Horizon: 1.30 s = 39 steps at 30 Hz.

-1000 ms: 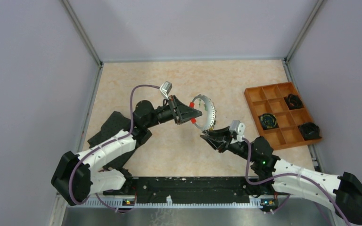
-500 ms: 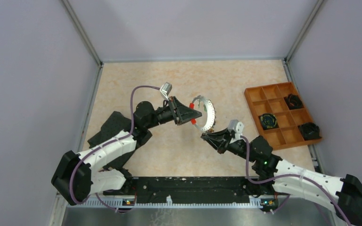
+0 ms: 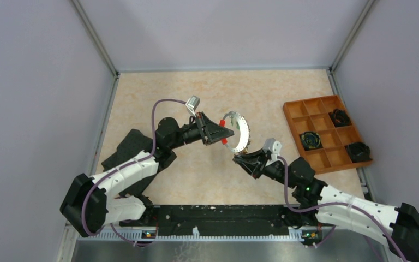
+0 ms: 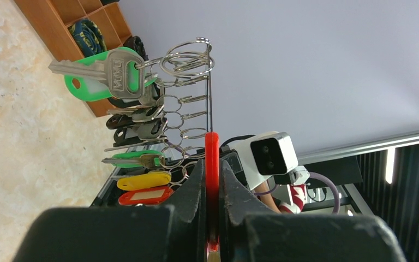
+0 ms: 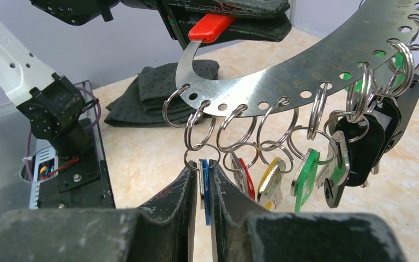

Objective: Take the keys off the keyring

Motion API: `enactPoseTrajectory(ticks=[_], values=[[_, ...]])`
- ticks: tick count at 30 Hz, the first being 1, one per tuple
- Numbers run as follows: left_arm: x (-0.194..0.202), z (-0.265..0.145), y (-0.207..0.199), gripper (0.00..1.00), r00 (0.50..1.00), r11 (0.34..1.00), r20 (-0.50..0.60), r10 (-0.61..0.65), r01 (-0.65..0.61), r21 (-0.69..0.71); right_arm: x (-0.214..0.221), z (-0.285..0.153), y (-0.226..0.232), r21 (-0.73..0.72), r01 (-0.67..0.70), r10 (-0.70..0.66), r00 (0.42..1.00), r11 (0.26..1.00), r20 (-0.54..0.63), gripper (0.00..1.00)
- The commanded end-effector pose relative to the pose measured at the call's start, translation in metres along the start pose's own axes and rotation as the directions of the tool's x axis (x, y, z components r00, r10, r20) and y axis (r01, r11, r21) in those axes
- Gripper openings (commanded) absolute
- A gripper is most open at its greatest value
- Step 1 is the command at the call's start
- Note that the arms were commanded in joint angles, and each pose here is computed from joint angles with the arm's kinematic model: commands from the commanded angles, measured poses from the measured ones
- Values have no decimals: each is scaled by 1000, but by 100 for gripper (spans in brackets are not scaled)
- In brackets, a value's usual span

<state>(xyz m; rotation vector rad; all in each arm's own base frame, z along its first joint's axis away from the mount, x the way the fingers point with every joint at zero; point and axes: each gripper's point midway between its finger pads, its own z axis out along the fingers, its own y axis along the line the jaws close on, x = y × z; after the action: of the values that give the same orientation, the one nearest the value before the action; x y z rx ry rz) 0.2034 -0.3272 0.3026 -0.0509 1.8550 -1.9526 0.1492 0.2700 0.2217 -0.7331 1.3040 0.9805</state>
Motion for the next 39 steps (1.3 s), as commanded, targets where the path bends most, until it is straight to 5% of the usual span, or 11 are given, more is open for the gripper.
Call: enactPoseTrajectory(ticks=[1, 20, 39], values=[[-1, 0, -26, 0, 999, 994, -2, 52, -52, 96, -27, 4, 8, -30, 3, -1, 998, 1000, 66, 13], [0, 1, -25, 0, 999, 994, -6, 47, -46, 98, -21, 3, 7, -24, -4, 6, 999, 1000, 54, 22], [-2, 0, -22, 0, 998, 994, 13, 57, -58, 97, -14, 3, 3, -1, -28, 28, 999, 1000, 23, 6]])
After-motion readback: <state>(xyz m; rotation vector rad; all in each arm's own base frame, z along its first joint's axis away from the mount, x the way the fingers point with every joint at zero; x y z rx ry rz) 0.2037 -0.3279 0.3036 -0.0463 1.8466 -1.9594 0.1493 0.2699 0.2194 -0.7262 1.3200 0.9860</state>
